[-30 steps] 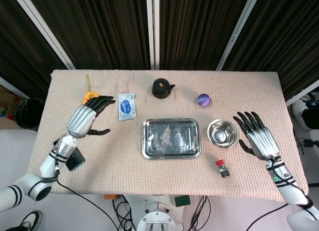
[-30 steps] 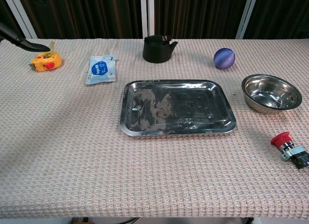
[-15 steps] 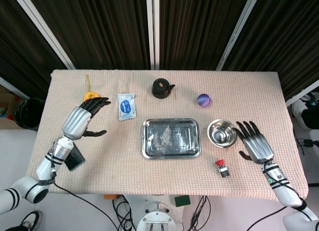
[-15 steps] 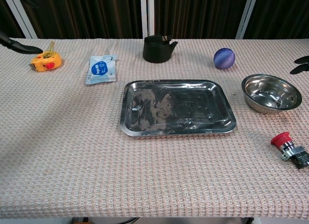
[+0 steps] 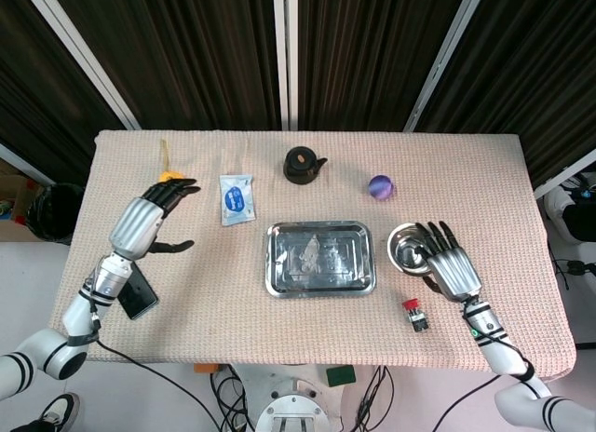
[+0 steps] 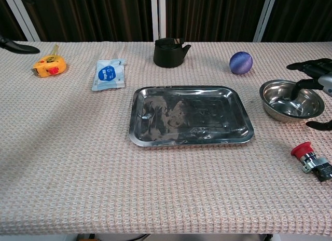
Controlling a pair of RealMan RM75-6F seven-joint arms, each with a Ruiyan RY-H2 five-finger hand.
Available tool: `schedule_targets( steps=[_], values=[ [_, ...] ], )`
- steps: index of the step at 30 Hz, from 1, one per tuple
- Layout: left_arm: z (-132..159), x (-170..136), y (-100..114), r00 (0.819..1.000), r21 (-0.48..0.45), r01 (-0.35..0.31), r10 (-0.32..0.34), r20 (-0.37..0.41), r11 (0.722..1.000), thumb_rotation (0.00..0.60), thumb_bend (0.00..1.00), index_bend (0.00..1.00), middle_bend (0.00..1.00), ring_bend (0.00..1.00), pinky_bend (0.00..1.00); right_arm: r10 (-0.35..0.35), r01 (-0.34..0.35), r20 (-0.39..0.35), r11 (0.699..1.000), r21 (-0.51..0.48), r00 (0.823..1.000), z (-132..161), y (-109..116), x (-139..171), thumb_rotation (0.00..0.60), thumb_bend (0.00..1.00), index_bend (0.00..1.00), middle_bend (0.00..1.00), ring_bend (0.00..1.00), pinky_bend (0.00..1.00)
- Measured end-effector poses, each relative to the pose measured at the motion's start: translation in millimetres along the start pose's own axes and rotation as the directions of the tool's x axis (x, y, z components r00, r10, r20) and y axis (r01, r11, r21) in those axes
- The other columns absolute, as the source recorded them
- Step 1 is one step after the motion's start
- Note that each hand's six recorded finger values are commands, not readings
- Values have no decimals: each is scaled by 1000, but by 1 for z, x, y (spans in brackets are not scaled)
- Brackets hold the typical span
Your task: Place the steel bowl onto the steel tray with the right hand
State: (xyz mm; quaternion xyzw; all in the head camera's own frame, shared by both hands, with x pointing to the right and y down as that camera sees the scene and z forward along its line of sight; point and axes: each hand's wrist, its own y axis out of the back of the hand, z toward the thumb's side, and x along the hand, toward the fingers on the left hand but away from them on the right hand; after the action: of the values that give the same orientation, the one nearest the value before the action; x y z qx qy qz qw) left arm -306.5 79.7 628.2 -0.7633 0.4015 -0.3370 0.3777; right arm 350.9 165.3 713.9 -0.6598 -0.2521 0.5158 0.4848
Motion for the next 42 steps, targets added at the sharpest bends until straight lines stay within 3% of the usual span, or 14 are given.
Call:
schedule_targets(
  steps=[9,16,24,33,38,42],
  values=[
    [-3,-1,-1,1000,0,-1,1,-6,1000,600,53,186,149,125,198,-29,29,-37,1000,4,999,10,-11,-9,600,485,591,0,0,0],
    [-5,-1,-2,1000,-2,7,-7,-9,1000,600,54,187,149,125,199,-39,39,-47,999,-2,998,11,-12,-8,600,578,680,0,0,0],
    [-7,-1,-4,1000,-5,10,-10,-12,1000,600,54,187,149,124,199,-135,135,-27,991,-20,990,5,5,-3,600,588,732,0,0,0],
    [-14,-7,5,999,-7,-17,17,-28,1000,600,54,188,149,125,199,-297,295,-59,954,-45,953,13,42,-3,600,590,775,0,0,0],
    [-24,-13,15,998,-8,-43,43,-55,999,600,54,187,149,125,199,-348,341,-141,937,-72,927,40,60,-17,600,590,786,0,0,0],
    [-35,-20,23,994,-9,-62,61,-87,998,600,54,188,149,125,199,-349,337,-222,937,-92,910,72,65,-35,600,589,787,0,0,0]
  ],
)
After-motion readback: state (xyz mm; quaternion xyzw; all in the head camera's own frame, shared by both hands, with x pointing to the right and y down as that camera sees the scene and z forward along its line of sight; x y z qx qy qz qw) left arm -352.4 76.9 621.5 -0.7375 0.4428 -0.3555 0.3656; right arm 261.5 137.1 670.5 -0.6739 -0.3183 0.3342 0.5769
